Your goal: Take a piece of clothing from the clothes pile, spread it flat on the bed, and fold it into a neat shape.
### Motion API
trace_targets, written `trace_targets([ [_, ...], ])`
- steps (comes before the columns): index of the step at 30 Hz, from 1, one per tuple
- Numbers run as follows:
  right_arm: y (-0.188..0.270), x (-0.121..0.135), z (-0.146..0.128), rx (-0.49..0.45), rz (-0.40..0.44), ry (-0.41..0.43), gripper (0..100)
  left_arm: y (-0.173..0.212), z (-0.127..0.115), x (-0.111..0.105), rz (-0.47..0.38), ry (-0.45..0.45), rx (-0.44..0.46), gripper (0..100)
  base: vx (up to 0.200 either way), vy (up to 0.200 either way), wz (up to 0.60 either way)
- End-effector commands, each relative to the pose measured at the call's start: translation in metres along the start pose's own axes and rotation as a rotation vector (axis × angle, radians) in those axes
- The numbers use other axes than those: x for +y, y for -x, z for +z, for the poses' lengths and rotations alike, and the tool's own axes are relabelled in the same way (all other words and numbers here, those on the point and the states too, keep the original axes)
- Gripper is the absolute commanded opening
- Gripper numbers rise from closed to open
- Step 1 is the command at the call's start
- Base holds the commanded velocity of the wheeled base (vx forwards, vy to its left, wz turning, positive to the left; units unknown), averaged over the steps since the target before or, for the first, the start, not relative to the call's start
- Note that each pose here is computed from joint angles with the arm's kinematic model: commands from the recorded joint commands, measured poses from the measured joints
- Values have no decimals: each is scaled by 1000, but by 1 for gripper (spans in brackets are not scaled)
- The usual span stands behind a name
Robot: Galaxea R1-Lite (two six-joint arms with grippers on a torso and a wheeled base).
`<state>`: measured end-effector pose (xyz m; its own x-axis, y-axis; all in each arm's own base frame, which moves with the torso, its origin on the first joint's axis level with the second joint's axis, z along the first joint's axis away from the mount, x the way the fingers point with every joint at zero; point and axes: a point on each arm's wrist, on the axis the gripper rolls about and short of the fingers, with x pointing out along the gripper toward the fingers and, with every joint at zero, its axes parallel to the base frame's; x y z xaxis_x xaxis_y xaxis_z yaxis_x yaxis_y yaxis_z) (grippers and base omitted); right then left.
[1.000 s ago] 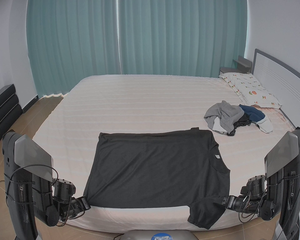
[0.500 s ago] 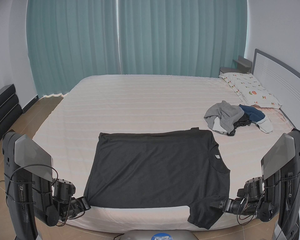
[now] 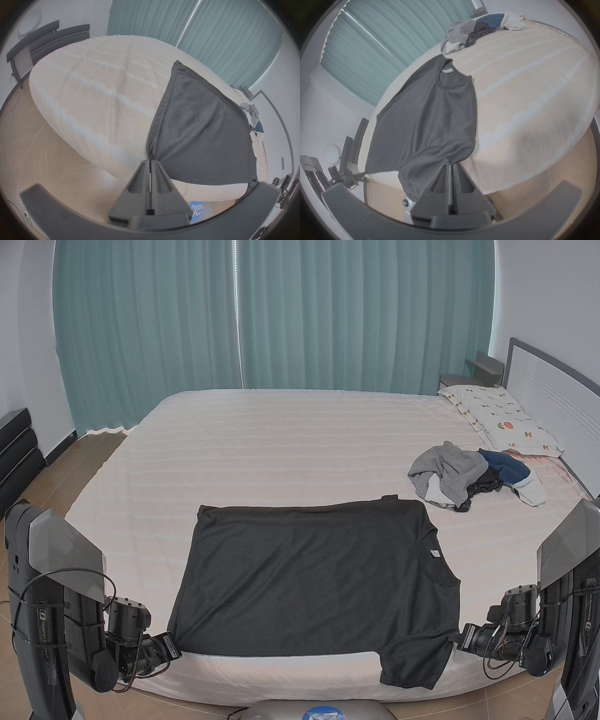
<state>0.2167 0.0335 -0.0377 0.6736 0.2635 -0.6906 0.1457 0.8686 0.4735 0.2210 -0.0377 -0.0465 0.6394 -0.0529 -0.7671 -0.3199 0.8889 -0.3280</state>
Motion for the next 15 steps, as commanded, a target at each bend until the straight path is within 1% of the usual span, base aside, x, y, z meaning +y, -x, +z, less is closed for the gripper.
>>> trace_targets([
  [1,5,4,18,-101,35,-6,0,0,0,0,0,0,-1,0,0,0,0],
  [3,7,4,24,-129,47,-12,0,0,0,0,-2,2,-1,0,0,0,0],
  [6,7,3,24,-124,49,-15,0,0,0,0,-1,2,0,0,0,0,0],
  [8,2,-1,19,-91,36,-21,0,-1,0,0,0,1,1,0,0,0,0],
  [11,-3,-4,15,-68,25,-26,0,-1,0,0,1,1,3,0,0,0,0],
  [12,-4,-5,14,-61,24,-27,100,-1,0,0,1,0,3,0,0,0,0],
  [15,-2,-5,13,-39,53,-28,100,-1,-1,0,2,0,4,0,0,0,0],
])
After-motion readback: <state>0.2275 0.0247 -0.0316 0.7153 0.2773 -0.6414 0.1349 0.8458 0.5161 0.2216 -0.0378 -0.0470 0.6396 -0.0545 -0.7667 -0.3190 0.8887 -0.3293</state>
